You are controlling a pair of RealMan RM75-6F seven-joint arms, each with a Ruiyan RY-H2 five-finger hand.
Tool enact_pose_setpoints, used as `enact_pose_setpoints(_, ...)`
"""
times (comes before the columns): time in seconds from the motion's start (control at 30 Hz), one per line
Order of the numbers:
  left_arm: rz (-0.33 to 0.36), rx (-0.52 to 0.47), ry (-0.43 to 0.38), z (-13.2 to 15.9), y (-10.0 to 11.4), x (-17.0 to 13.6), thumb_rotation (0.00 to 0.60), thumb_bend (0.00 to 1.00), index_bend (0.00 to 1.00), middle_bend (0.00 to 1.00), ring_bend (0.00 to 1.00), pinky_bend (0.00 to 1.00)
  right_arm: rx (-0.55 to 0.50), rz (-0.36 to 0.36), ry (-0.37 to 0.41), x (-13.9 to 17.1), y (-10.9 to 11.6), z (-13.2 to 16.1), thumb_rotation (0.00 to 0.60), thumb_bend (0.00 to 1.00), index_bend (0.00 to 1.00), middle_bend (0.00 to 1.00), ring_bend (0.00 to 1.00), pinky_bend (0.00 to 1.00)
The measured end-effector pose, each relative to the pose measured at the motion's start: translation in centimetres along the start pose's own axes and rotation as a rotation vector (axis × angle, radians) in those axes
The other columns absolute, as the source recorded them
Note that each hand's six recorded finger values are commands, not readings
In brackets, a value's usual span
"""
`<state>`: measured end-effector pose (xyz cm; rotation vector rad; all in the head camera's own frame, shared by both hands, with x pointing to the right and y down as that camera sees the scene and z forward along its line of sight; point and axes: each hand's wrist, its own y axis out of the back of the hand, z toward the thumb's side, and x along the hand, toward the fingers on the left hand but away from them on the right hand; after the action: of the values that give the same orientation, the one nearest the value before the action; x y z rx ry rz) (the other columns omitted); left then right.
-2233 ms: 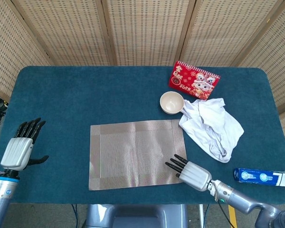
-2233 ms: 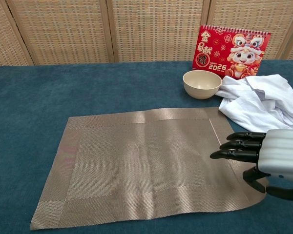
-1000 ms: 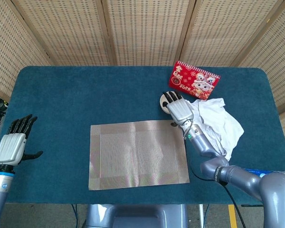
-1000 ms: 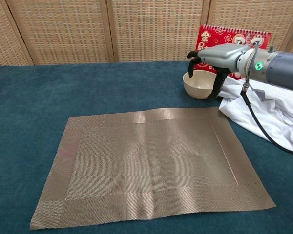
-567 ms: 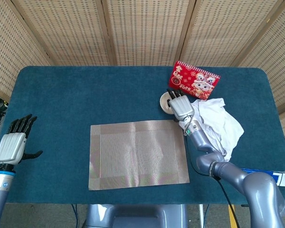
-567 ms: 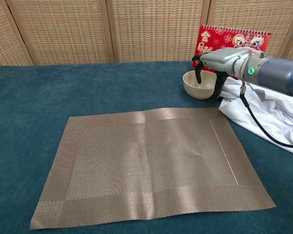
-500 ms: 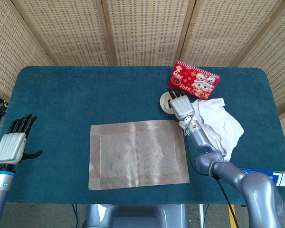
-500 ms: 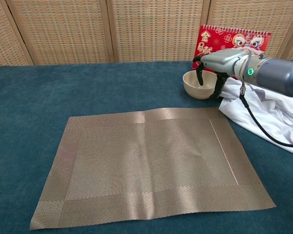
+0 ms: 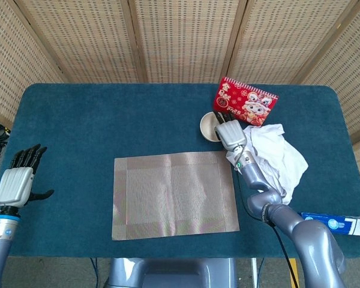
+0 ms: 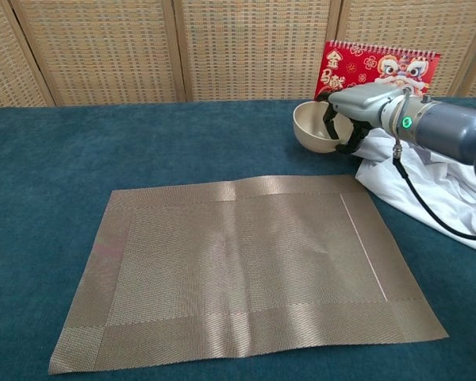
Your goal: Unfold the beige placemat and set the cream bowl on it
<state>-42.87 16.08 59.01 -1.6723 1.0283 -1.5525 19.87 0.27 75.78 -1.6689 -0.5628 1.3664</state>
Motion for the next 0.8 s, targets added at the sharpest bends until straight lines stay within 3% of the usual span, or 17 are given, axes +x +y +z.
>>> enact_pose_setpoints(0.33,-0.001,-0.013,-0.020,0.3,0.1,-0.2,0.600,0.00,0.00,0.00,0.00,0.00,0.037,-0.070,0.145,2.0,1.8,1.5,0.600,0.59,0.72,0.00,0.00,0.00)
enact_pose_setpoints(0.53,-0.006,-0.017,-0.037,0.7,0.1,-0.4,0.600,0.00,0.00,0.00,0.00,0.00,0.079,-0.077,0.296,5.2,2.9,3.8,0.600,0.59,0.72,0.00,0.00,0.00)
enact_pose_setpoints(0.8,-0.006,-0.027,-0.059,1.2,0.1,-1.0,0.600,0.00,0.00,0.00,0.00,0.00,0.151,-0.034,0.537,11.9,3.4,9.9,0.600,0.59,0.72,0.00,0.00,0.00)
